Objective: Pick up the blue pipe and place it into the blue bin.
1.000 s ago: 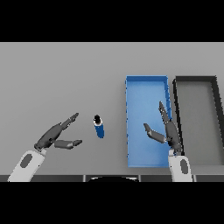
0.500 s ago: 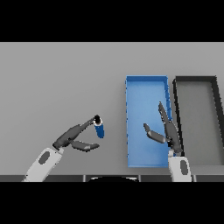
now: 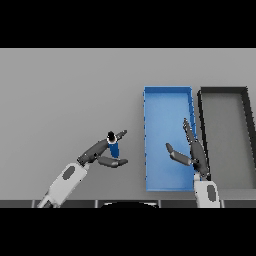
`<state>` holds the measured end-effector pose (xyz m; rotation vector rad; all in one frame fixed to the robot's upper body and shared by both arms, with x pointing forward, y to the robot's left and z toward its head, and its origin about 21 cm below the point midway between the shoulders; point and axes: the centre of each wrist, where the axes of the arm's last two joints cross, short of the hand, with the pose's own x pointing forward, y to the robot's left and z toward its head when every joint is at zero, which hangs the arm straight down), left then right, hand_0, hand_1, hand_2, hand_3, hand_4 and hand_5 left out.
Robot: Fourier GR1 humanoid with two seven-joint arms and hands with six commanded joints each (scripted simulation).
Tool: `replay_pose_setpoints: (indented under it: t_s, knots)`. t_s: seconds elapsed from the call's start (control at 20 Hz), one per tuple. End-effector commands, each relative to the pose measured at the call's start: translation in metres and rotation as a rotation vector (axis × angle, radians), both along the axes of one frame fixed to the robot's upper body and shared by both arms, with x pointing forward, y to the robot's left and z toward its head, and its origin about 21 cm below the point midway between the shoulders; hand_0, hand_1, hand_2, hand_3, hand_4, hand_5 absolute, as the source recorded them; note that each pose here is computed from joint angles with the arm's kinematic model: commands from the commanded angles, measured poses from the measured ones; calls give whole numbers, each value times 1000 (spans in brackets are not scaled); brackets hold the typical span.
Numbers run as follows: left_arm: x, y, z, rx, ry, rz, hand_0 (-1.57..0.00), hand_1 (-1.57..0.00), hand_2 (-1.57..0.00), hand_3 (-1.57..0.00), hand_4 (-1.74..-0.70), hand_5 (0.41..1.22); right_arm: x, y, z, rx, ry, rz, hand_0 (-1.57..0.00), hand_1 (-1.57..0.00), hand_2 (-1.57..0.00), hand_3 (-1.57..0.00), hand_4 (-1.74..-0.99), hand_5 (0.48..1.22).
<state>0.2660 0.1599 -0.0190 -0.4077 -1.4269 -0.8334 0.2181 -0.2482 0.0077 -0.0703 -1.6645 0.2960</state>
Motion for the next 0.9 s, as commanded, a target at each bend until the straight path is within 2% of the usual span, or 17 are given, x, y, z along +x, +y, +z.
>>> replay_pose_setpoints:
  t_s: [0.0,0.05,0.1,0.15,0.2,0.25,0.35,0.45,0.55,0.6,0.85]
  knots:
    - [0,-5,0,-28,5,-7,1,1,-19,-18,-1109,507,3,0,1,-1,0,-4,1,1,1,1,-1267,600]
    - [5,-5,-1,-52,8,3,1,-33,-114,-96,-1141,550,2,-2,0,3,1,-6,1,1,1,1,-1266,601]
    - [3,-6,-4,-89,25,20,-17,-160,-290,-255,-1208,607,1,0,-1,5,-8,-1,1,1,1,1,-1261,600]
    - [6,-8,-5,-114,53,38,-187,-348,-481,-519,-1253,730,2,0,0,2,-12,0,1,1,1,1,-1260,600]
    - [7,-10,-6,-142,58,57,-443,-592,-699,-721,-1345,828,0,-3,0,0,-14,0,1,1,1,1,-1259,602]
    - [6,-14,-7,-141,62,63,-668,-788,-873,-875,-1419,906,0,-1,2,1,-19,4,1,1,1,1,-1259,605]
    - [1,-20,-7,-169,48,57,-993,-1070,-1124,-1102,-1532,1020,3,0,3,5,0,-7,1,1,1,1,-1262,611]
    - [-2,-22,-7,-164,17,54,-1201,-1250,-1285,-1215,-1604,1092,4,0,5,1,-8,-9,1,1,1,1,-1260,614]
    - [-5,-26,-8,-159,-23,56,-1334,-1366,-1388,-1307,-1649,1139,5,-1,3,1,-9,2,1,1,1,1,-1255,616]
    - [-8,-30,-7,-172,-31,52,-1382,-1407,-1425,-1340,-1666,1155,8,-5,4,-9,-8,-1,1,1,1,1,-1252,619]
    - [-5,-38,22,-270,-130,16,-1509,-1517,-1523,-1426,-1710,1199,6,4,3,-7,-14,6,1,1,1,1,-1249,629]
